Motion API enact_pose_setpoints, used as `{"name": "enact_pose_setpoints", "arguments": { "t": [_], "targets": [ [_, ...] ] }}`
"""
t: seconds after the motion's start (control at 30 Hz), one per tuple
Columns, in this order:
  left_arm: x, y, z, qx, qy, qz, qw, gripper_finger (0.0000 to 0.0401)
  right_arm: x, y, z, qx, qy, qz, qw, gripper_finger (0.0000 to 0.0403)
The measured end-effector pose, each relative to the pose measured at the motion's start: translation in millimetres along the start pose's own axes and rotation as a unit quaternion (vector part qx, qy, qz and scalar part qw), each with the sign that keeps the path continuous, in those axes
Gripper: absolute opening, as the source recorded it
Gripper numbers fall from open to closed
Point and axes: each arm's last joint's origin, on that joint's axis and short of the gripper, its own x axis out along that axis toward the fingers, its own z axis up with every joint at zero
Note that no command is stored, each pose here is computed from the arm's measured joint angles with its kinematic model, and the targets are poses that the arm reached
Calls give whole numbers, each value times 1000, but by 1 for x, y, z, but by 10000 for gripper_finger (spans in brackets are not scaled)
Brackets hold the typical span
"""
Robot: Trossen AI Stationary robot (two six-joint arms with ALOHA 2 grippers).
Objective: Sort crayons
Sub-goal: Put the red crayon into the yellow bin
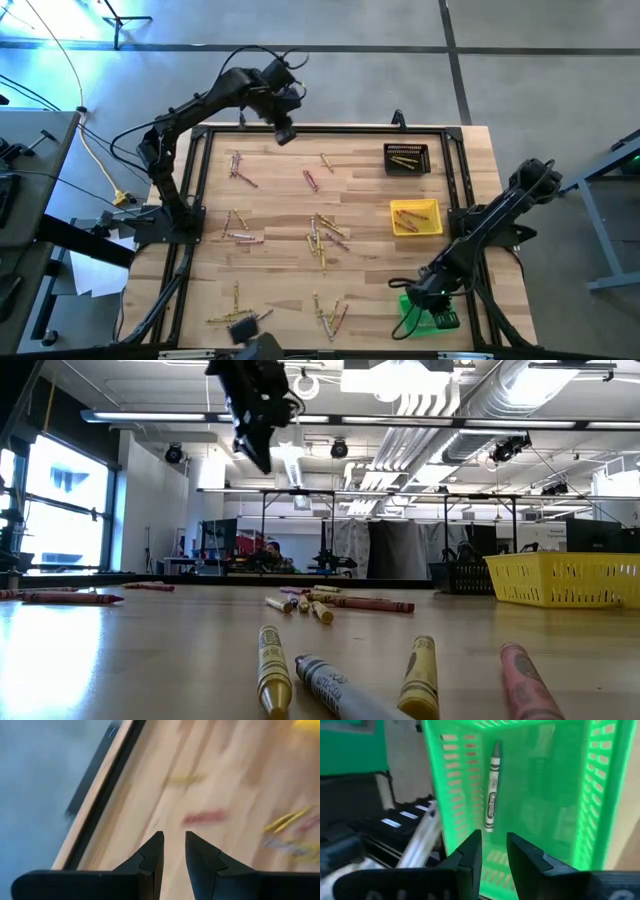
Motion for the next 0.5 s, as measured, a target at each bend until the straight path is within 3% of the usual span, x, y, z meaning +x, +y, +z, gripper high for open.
{"name": "enact_pose_setpoints", "arguments": {
  "t": [0.1,0.23,0.4,0.5],
  "targets": [
    [6,6,-22,-24,106,32,994,64,0,6,5,-16,-19,30,999,62],
    [23,10,-55,-52,219,26,974,64,-2,17,13,-38,-64,81,994,43],
    [41,9,-97,-64,214,19,974,64,-5,23,20,-14,-100,111,989,18],
    [45,3,-118,-29,172,3,985,64,-7,22,23,1,-122,102,987,4]
  ]
}}
